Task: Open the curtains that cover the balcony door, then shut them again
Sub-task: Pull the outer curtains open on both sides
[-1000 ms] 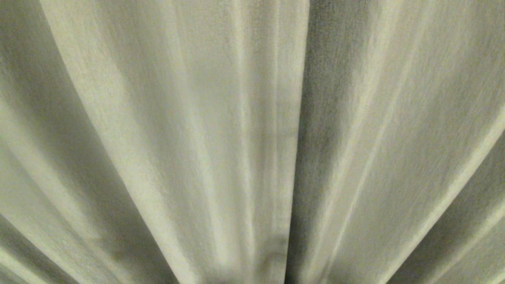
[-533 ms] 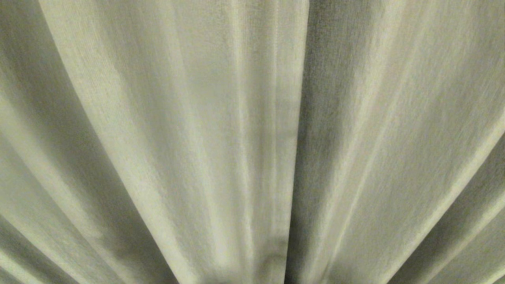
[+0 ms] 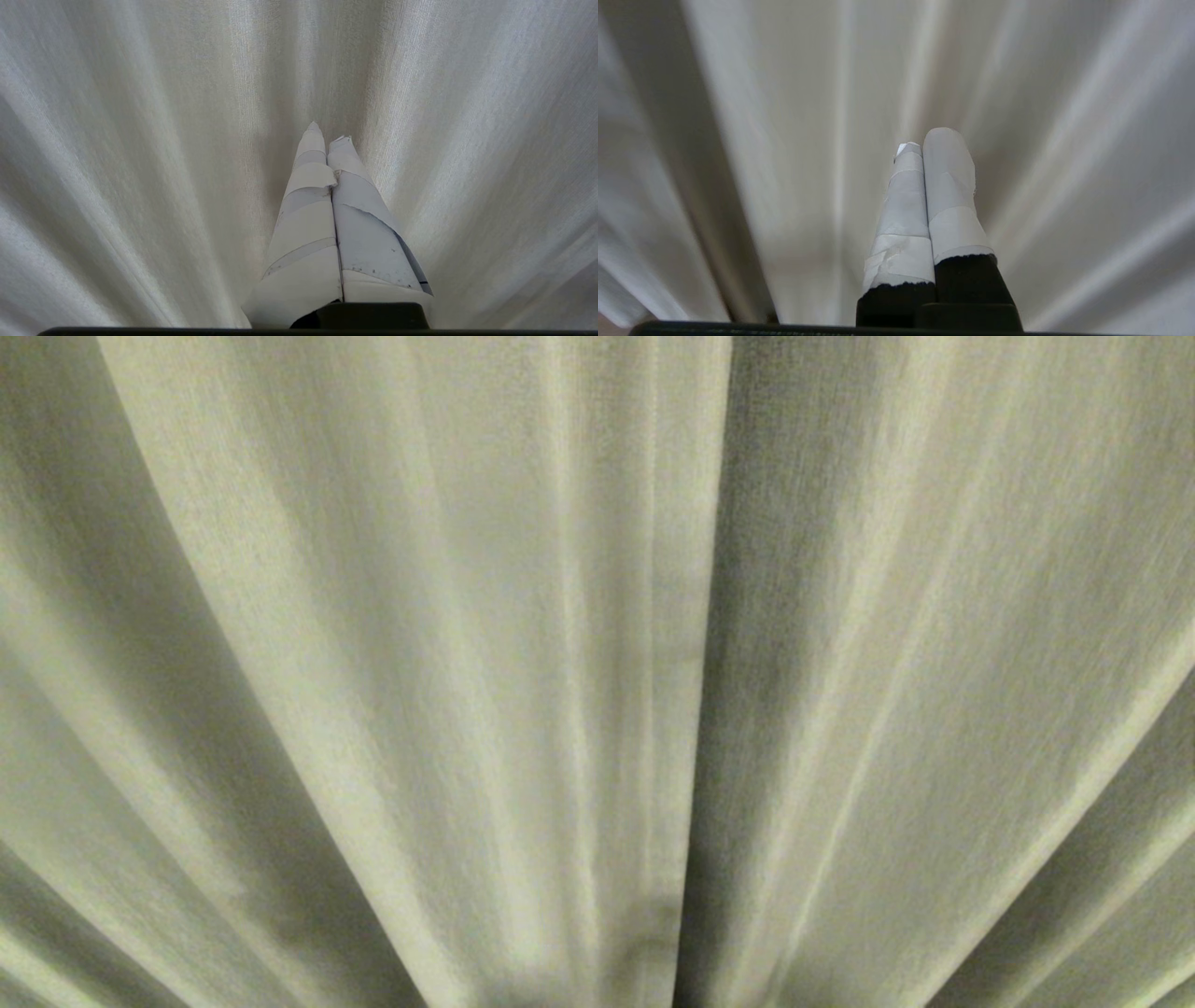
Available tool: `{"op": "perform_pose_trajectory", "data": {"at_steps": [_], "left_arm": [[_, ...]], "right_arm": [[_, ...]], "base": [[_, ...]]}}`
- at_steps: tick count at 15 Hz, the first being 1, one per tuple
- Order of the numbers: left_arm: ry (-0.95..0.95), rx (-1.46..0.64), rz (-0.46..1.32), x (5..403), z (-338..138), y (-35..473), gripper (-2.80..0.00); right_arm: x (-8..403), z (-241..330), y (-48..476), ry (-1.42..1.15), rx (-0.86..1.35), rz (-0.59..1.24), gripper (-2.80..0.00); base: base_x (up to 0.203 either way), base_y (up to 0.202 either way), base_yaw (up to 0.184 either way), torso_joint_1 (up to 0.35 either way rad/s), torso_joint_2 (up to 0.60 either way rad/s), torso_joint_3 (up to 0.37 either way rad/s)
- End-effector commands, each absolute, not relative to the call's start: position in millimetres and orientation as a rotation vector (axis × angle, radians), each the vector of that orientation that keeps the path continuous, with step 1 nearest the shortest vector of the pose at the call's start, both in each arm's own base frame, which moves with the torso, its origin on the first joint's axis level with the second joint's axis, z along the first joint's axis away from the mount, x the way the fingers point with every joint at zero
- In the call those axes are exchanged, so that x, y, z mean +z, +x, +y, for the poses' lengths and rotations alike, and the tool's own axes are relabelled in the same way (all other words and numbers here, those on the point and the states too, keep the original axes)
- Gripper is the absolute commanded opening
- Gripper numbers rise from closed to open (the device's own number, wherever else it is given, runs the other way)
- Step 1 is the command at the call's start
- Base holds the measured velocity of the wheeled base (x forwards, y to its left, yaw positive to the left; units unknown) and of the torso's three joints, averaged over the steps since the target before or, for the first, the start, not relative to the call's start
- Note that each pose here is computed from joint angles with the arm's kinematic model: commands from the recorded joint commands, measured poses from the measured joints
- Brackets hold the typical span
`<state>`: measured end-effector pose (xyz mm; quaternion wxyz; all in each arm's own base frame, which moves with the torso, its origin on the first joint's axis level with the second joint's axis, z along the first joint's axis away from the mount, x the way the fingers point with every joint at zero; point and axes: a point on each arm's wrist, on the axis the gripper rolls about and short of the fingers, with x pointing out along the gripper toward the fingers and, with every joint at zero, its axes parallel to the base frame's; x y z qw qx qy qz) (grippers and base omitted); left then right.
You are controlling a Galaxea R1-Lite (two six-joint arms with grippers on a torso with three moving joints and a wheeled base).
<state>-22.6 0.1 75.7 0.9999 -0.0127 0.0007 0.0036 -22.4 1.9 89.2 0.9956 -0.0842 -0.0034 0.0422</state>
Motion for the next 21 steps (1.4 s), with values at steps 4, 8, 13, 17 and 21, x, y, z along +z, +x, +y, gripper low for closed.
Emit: {"op": "perform_pose_trajectory", "data": {"at_steps": [4,8,13,17,21], "left_arm": [[-0.026,0.008,-0.002,76,0,-23,-2.8],[-0.026,0.008,-0.002,76,0,-23,-2.8],[-0.026,0.008,-0.002,76,0,-23,-2.8],[-0.026,0.008,-0.002,76,0,-23,-2.8],[-0.026,0.009,-0.002,76,0,-23,-2.8]], "right_arm": [[188,4,-10,-0.167,0.172,-0.09,-2.8],[247,3,-1,-0.123,0.144,-0.164,0.0],[272,2,23,-0.06,0.102,-0.131,0.0],[287,3,52,-0.018,0.112,-0.089,0.0],[302,3,95,-0.011,0.118,-0.086,0.0]], "base": [[0.0,0.0,0.0,0.0,0.0,0.0],[0.0,0.0,0.0,0.0,0.0,0.0],[0.0,0.0,0.0,0.0,0.0,0.0],[0.0,0.0,0.0,0.0,0.0,0.0],[0.0,0.0,0.0,0.0,0.0,0.0]]}}
